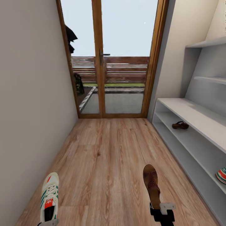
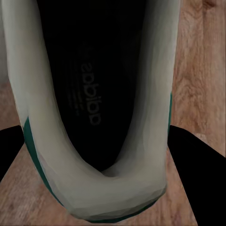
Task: Pick up the two gym shoes and the two sandals from the corridor floor and place them onto the hallstand (shoe rack) in the corridor, making sure they are on the rack and not on the floor. Arrange them so the two gym shoes are next to each other and the two sandals are next to each other.
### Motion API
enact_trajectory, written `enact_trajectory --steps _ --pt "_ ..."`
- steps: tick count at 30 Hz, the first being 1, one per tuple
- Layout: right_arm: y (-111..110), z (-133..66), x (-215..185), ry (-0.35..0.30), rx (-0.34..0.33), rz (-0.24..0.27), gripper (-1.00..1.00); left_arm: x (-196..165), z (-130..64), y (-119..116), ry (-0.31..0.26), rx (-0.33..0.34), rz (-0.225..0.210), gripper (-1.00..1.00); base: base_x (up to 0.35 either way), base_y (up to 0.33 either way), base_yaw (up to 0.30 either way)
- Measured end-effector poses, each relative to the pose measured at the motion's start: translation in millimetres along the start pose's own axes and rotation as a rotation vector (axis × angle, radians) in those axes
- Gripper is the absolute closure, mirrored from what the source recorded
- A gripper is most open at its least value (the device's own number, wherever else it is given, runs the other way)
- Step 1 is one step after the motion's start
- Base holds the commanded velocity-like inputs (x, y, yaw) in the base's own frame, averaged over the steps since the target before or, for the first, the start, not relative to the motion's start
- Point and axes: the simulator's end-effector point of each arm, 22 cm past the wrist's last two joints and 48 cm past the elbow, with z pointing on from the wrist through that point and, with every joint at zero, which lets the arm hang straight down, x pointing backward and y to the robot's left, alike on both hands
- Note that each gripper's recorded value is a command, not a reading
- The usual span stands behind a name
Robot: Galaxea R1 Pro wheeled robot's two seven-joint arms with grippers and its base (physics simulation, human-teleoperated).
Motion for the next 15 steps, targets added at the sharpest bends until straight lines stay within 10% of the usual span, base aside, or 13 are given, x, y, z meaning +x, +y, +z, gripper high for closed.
enact_trajectory --steps 15 --pt "-0.2 0.0 0.0 0.0 0.0 0.001 1.0 -0.3 0.1 0.0 -0.001 0.0 0.0 1.0 0.336 0.053 -0.25"
